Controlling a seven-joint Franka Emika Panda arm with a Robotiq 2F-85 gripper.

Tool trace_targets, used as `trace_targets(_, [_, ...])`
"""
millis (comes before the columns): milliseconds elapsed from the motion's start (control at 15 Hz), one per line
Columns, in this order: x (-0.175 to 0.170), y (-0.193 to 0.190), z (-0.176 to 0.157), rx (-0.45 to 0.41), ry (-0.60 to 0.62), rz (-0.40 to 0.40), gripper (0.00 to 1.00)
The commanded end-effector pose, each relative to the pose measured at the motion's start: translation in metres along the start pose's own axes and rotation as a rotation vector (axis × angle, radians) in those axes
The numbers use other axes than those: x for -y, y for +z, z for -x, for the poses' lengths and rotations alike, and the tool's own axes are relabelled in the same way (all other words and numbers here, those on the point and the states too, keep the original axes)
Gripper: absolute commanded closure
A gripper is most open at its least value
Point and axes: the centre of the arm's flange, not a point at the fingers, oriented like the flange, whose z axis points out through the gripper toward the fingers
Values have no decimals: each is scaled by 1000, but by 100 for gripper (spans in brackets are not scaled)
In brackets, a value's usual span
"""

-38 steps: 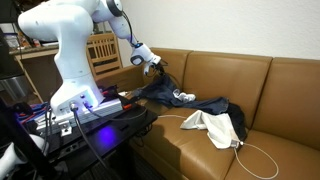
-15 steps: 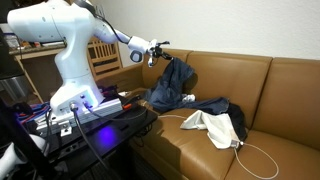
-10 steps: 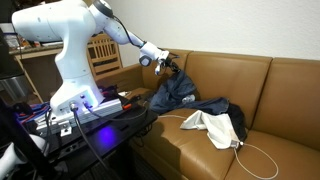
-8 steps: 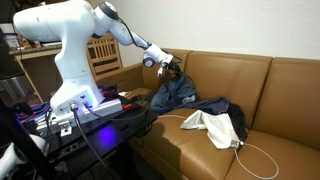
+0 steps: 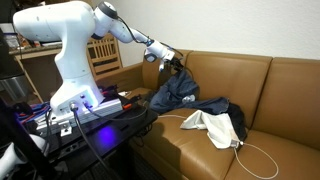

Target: Spread the jeans on the couch

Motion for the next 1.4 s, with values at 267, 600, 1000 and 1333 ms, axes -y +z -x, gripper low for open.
trace_targets(267, [74,-84,50,-9,-64,-162,0])
trace_targets(600, [-30,-21,17,-174,-84,57,0])
trace_targets(1000, [-87,1,3,-142,-105,164,0])
trace_targets(1333, [-56,-10,18,92,-11,-40,0])
